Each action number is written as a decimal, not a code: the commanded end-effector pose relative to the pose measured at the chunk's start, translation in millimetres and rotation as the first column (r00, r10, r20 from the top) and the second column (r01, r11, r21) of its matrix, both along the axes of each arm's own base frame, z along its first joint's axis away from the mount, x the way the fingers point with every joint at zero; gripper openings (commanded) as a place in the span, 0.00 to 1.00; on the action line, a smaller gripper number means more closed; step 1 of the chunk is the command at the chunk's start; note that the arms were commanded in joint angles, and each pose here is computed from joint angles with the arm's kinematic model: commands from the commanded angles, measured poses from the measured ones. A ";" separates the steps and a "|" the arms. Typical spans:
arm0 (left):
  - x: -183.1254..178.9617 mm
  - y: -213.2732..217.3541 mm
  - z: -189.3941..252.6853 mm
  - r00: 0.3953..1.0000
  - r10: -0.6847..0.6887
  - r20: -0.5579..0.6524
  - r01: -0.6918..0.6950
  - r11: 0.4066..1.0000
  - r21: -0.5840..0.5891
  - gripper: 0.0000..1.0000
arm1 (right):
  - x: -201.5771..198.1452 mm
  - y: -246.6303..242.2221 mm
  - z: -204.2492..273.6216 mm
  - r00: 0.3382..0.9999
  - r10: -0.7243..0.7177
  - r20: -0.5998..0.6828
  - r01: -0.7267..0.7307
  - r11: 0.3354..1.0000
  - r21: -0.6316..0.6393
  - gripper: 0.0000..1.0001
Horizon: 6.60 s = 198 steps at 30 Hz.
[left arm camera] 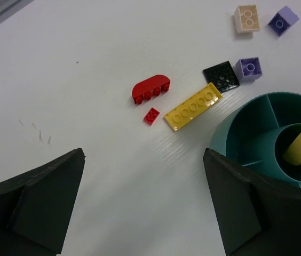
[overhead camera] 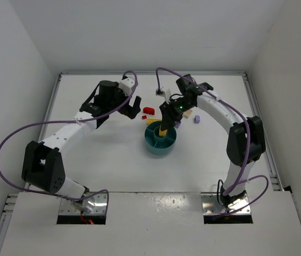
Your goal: Sort the legos into containers by color
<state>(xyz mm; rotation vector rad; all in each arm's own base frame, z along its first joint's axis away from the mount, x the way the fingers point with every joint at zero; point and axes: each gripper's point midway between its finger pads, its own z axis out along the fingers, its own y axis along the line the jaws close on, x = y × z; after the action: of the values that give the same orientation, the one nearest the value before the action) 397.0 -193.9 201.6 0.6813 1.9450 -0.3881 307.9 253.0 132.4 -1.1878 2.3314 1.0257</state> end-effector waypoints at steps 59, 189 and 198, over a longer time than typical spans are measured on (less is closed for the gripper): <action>26.2 -93.5 -179.5 0.677 -0.648 -0.349 0.729 0.656 0.196 0.59 | 115.9 -40.2 82.4 0.913 -0.344 0.220 0.339 0.939 0.061 0.70; 70.2 32.8 -11.5 0.970 0.002 -0.242 -0.048 0.982 -0.181 1.00 | -14.0 -23.8 36.6 0.965 0.134 0.227 -0.108 0.986 -0.125 0.00; 60.6 37.0 -12.9 0.974 0.002 -0.228 -0.038 0.987 -0.156 1.00 | 2.1 -21.0 25.1 0.952 0.133 0.275 -0.080 0.977 -0.196 0.00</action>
<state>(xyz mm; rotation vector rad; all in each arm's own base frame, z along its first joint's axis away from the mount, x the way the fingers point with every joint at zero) 458.9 -160.0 159.1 0.5160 2.1810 -0.6528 301.2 226.8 149.6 -1.4177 2.2531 0.6929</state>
